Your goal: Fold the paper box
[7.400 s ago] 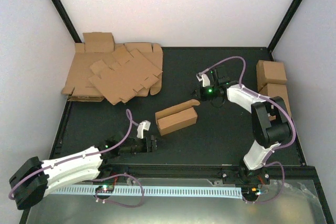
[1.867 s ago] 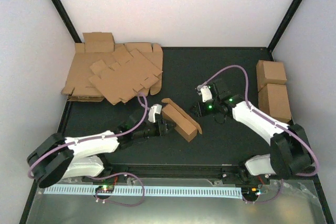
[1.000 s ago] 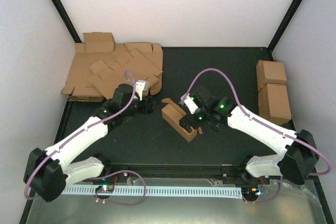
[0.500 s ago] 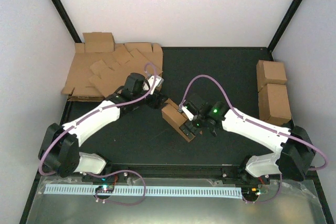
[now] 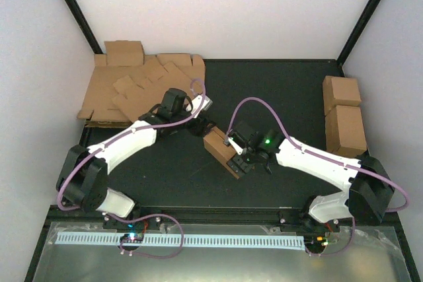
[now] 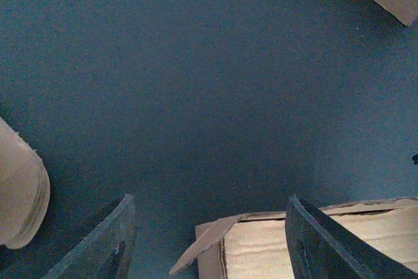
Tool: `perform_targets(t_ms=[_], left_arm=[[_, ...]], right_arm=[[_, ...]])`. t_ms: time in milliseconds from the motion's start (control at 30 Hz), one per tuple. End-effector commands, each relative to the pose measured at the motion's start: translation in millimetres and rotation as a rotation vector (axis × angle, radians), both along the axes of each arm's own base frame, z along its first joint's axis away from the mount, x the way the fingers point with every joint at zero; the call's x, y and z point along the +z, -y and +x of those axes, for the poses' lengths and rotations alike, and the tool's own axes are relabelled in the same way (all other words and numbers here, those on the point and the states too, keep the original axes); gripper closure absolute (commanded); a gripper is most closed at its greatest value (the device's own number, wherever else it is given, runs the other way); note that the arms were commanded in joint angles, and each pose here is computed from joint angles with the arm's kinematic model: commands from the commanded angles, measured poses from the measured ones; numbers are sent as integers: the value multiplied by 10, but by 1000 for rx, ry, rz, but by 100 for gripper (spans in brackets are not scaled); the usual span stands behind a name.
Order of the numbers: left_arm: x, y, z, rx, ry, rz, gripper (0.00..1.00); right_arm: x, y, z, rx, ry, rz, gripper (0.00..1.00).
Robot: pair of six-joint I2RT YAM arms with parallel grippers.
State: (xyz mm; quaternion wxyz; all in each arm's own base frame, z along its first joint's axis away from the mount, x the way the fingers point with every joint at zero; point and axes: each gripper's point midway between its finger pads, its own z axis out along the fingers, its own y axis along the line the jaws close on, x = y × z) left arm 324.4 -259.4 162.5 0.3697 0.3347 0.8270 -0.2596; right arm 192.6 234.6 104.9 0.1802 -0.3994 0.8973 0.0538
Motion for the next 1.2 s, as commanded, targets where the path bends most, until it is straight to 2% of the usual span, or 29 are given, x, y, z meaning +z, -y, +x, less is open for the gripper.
perform_targets(t_ms=[0, 200, 467, 667, 867, 1067, 1167], left_arm=[[134, 106, 111, -57, 44, -15, 35], [48, 118, 104, -71, 19, -5, 36], [-41, 137, 91, -94, -9, -2, 37], [-104, 138, 94, -97, -34, 10, 42], [-134, 155, 52, -103, -79, 5, 49], [-22, 140, -16, -88, -85, -35, 37], [118, 135, -69, -83, -71, -72, 35]], right_arm=[[-26, -2, -27, 9, -4, -7, 9], [-72, 18, -24, 8, -10, -30, 17], [-97, 46, -8, 2, -6, -52, 14], [-58, 23, 2, 8, 2, -39, 22], [-68, 22, -4, 12, -2, -42, 25], [-12, 9, 17, 15, 16, -29, 25], [40, -11, 22, 20, 28, -7, 16]])
